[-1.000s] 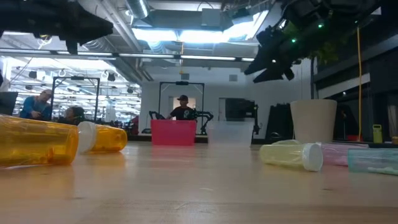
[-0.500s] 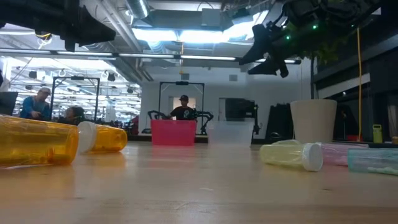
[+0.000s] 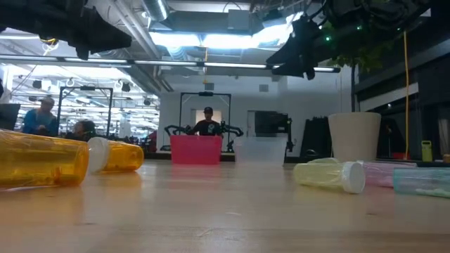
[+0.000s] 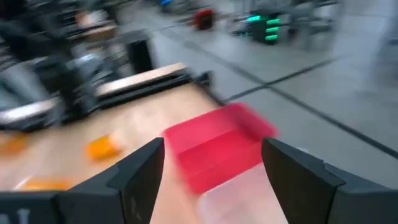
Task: Pick and place medicine bottles into bin by pill shape (circle, oval)
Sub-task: Move the large orange pill bottles to the middle of the table
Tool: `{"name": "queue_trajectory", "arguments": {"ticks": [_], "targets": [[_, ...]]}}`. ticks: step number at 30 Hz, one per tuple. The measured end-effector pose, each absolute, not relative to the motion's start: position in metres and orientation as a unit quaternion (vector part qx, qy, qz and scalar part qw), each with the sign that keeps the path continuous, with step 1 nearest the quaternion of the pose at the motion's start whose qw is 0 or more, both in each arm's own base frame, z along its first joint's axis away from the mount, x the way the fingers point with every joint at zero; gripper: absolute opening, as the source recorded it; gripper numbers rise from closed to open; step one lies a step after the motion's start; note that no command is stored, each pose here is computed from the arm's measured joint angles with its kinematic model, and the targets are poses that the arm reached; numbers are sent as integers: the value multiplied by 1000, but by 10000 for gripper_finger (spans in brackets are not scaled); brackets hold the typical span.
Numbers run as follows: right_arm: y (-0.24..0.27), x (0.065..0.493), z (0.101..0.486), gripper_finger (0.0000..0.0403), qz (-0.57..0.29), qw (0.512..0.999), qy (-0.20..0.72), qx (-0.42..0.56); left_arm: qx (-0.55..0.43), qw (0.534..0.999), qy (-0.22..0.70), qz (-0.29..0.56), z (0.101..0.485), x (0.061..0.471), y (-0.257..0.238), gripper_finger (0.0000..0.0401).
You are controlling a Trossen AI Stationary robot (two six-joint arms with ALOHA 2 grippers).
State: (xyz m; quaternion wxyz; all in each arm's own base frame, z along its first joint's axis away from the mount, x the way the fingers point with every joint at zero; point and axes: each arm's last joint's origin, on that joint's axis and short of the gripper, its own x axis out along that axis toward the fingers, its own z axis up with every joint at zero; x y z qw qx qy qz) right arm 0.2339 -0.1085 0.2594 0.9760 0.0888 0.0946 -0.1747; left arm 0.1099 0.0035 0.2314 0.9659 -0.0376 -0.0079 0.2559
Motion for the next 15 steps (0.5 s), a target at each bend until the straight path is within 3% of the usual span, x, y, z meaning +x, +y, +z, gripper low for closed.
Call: {"name": "queue_trajectory", "arguments": {"ticks": [4, 9, 15], "targets": [[-103, 234, 267, 271, -95, 981, 65, 156, -84, 973, -34, 214, 235, 111, 1, 87], [-76, 231, 284, 271, -5, 989, 38, 143, -100, 980, -49, 162, 239, 112, -3, 87], [-41, 220, 297, 271, -20, 994, 32, 106, -103, 985, -49, 130, 239, 116, -11, 87]]}}
